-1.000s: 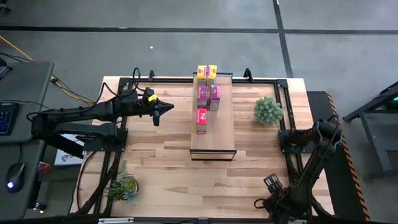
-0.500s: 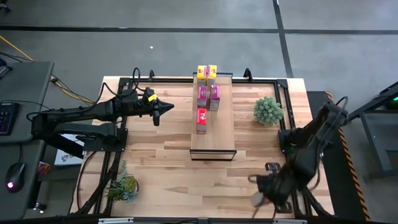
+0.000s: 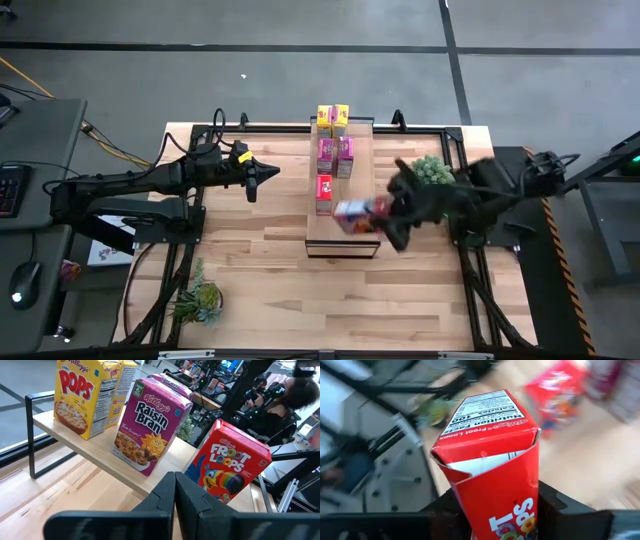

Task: Stack cereal on shelf
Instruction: Align the red cereal box with the other red cereal box on the shelf

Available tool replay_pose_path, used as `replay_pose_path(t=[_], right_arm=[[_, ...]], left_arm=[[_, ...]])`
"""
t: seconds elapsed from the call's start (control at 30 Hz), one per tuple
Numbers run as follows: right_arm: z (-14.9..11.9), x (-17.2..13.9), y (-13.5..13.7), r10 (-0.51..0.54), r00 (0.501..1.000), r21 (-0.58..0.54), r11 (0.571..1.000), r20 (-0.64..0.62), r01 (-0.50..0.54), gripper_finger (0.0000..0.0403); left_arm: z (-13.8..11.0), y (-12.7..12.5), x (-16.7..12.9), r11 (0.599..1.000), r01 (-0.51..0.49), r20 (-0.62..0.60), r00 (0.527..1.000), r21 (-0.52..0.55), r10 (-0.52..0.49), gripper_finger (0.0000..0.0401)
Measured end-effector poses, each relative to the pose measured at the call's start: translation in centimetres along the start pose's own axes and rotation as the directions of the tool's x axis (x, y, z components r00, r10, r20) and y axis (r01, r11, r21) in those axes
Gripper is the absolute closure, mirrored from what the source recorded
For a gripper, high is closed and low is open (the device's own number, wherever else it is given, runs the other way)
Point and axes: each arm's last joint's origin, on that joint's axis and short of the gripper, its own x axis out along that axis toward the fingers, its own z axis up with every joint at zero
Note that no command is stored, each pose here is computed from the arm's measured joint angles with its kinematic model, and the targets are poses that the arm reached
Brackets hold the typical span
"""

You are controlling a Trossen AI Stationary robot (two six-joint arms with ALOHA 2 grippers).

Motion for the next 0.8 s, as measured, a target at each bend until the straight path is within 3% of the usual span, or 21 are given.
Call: replay_pose_path(t=[0.17,0.33,0.5,0.67,0.8], right_arm=[[3.1,0.7,-2.0,-0.166,0.981,0.210,0.960,-0.101,0.184,0.0278],[4.6,2.9,-3.6,-0.330,0.912,0.233,0.893,-0.245,0.386,0.0279],[6.4,6.1,-4.7,-0.314,0.914,0.326,0.862,-0.257,0.388,0.0279],[6.7,8.2,-6.5,-0.353,0.853,0.301,0.826,-0.385,0.478,0.0279],[7.4,9.3,-7.2,-0.359,0.858,0.322,0.817,-0.367,0.479,0.0279]], left_arm=[[0.0,0.0,0.0,1.000,0.000,0.000,1.000,0.000,0.000,0.0401],[0.0,0.0,0.0,1.000,-0.001,0.000,1.000,0.002,0.001,0.0401],[0.0,0.0,0.0,1.000,-0.001,0.000,1.000,0.001,0.001,0.0401],[0.0,0.0,0.0,1.000,0.000,0.001,1.000,0.001,0.000,0.0401],[0.0,0.0,0.0,1.000,0.000,0.001,1.000,0.001,0.000,0.0401]])
